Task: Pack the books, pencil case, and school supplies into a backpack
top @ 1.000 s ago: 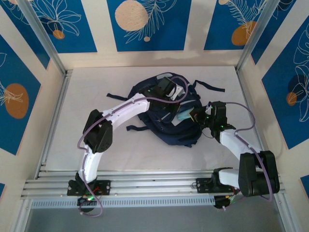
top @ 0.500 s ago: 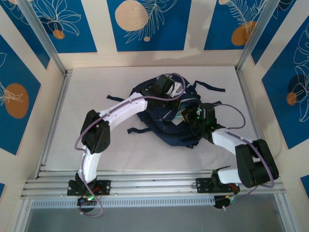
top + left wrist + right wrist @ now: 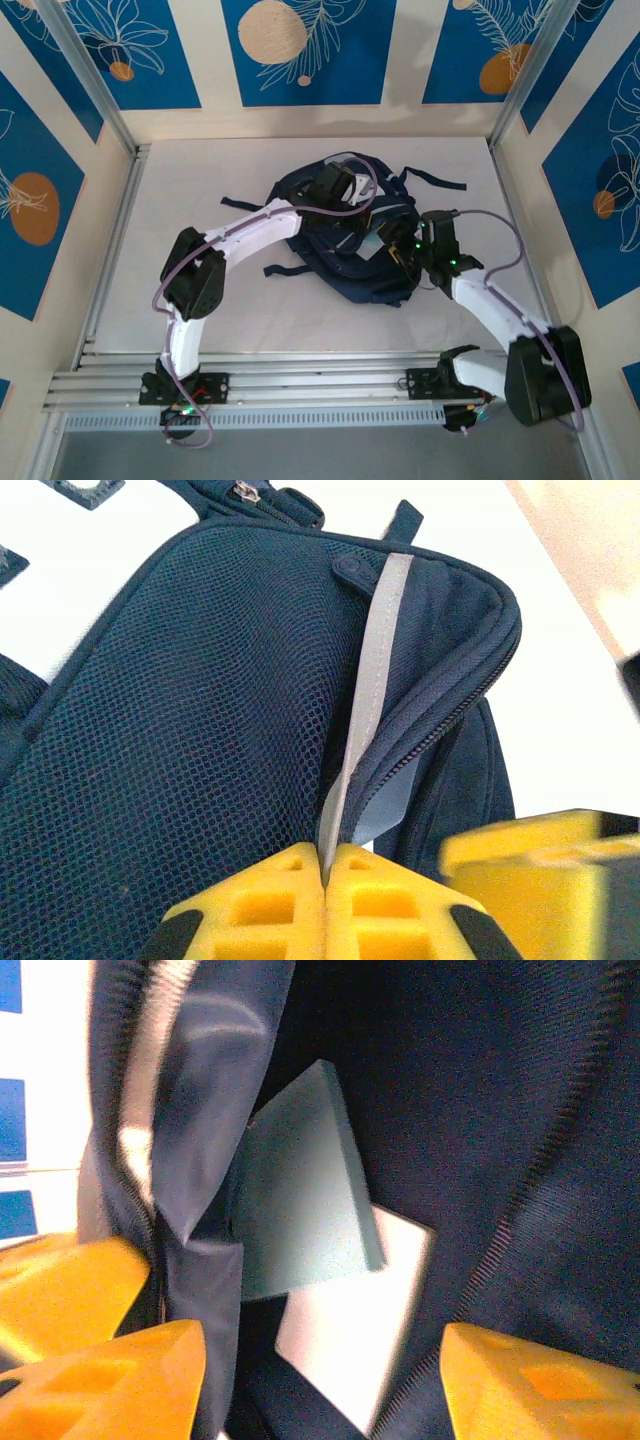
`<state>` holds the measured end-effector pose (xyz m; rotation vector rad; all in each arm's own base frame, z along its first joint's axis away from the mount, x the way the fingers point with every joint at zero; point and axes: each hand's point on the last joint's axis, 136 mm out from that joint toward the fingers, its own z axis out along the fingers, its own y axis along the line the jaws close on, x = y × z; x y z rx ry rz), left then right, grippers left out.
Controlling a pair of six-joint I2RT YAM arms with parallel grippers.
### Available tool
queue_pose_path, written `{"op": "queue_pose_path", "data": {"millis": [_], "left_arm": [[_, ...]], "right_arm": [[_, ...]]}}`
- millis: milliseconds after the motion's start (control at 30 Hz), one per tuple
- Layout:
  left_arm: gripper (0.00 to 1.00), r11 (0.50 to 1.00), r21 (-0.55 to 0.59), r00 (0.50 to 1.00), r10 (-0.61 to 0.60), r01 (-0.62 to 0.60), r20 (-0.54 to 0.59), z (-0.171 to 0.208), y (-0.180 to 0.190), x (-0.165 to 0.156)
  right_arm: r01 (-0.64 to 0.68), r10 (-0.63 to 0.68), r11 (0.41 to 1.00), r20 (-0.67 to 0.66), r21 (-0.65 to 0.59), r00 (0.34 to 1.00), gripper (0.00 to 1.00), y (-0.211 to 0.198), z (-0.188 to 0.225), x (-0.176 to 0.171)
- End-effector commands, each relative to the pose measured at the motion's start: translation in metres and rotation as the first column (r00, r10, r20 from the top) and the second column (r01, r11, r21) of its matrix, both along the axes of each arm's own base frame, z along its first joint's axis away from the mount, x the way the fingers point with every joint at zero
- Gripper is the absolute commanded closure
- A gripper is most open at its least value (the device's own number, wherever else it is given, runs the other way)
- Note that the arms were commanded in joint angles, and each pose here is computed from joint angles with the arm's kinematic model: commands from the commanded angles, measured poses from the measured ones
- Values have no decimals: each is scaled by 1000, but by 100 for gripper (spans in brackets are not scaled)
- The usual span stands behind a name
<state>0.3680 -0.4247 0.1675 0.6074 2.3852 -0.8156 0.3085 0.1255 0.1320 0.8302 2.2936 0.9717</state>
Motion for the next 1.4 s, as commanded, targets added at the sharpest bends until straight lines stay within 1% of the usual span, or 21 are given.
{"op": "queue_pose_path", "data": {"millis": [0,33,67,167,200,267,333,467,600,667,700,767,833,933,1033,1200,1367], "left_arm": [[100,993,-120,997,20,-11,70,41,-4,11],[100,992,-123,998,18,-11,62,40,-5,10],[92,992,-130,999,16,-9,51,38,-6,10],[58,989,-151,1000,6,-4,14,37,-6,6],[52,988,-156,1000,6,-5,1,37,-3,5],[45,984,-176,999,7,-13,-32,39,4,2],[39,980,-196,998,39,-47,-48,40,20,5],[31,969,-185,986,159,-165,-45,31,70,17],[29,953,-168,967,243,-253,-79,8,112,22],[29,955,-159,967,240,-250,-84,-4,122,16],[29,959,-168,973,215,-227,-90,-9,122,11],[29,963,-214,984,143,-162,-103,-13,115,0],[29,954,-283,991,69,-99,-115,-15,105,-12],[29,938,-342,992,17,-58,-121,-19,98,-22],[30,935,-353,991,-17,-32,-135,-28,91,-30],[32,911,-412,976,-107,20,-191,-37,66,-53],[35,888,-459,940,-188,39,-283,-50,41,-87]], "right_arm": [[-51,35,986,-102,-161,994,35,-22,-8,-36],[-62,45,983,-97,-174,994,34,-23,-3,-40],[-76,58,980,-100,-185,993,34,-24,1,-45],[-107,88,977,-108,-184,990,34,-20,9,-56],[-117,98,977,-112,-180,989,34,-17,11,-58],[-132,110,976,-129,-175,985,35,-9,11,-62],[-152,128,972,-141,-182,982,37,0,9,-65],[-184,152,955,-147,-233,977,39,24,6,-65],[-212,173,932,-153,-295,973,40,50,5,-60],[-221,178,926,-163,-305,970,40,59,2,-54],[-227,183,925,-166,-304,969,40,62,1,-51],[-222,174,920,-171,-322,970,39,63,-2,-45],[-213,162,914,-170,-345,972,38,61,-4,-40],[-195,143,909,-164,-369,976,37,55,-9,-34],[-180,124,912,-171,-368,978,36,50,-18,-31],[-150,94,917,-166,-370,982,36,42,-29,-22],[-106,51,923,-155,-371,987,39,18,-34,-7]]}}
